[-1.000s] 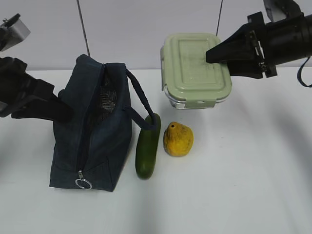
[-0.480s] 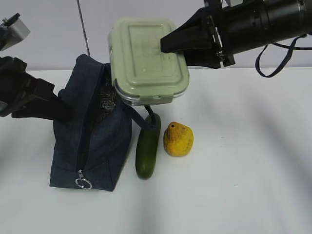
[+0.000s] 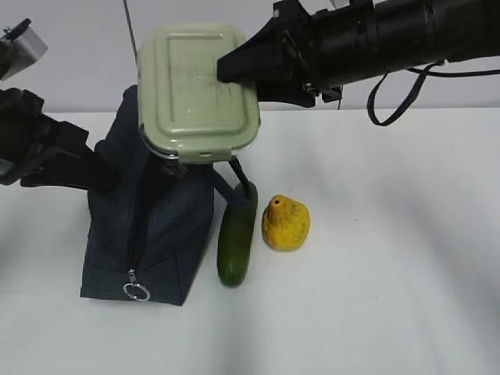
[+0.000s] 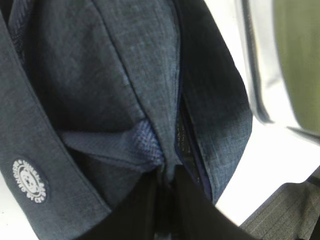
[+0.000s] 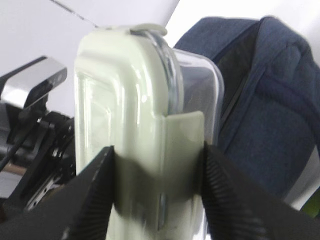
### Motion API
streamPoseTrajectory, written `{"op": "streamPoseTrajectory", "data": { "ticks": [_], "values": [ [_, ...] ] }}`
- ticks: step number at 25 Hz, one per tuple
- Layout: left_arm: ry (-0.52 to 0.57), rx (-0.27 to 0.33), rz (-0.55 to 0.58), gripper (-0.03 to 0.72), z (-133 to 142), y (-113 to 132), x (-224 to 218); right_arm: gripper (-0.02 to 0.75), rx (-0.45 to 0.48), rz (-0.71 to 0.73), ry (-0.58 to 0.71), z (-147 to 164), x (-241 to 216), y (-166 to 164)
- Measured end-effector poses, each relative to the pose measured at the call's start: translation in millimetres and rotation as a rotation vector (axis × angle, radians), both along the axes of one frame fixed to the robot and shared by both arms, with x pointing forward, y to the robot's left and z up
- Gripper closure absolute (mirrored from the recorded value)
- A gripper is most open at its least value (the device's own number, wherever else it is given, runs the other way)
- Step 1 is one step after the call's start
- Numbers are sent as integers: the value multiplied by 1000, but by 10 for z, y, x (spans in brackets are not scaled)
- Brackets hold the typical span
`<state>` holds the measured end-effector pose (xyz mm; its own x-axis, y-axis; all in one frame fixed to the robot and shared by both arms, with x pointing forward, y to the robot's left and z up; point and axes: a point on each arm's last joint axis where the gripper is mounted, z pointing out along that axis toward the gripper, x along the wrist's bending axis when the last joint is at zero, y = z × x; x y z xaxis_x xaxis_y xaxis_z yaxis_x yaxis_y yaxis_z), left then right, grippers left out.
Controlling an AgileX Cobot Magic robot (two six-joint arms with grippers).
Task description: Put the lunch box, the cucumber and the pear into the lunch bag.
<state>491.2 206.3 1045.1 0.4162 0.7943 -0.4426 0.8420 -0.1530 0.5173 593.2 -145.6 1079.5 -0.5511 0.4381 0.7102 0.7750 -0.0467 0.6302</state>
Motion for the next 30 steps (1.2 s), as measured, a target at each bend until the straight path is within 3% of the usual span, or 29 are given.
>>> {"op": "streamPoseTrajectory", "data": {
  "ticks": [5,12,25,30],
  "values": [
    [0,-10,6,687,5,-5,3,345,-3,-46,-11,-49,60,40],
    [-8,-10,14,687,8,-3,13,345,-28,-44,63,-360,181,68],
    [-65,-29,47,687,106,10,1,345,-200,7,91,-540,143,23],
    [-62,-76,61,687,132,-15,6,345,-231,13,99,-564,134,10]
  ]
}}
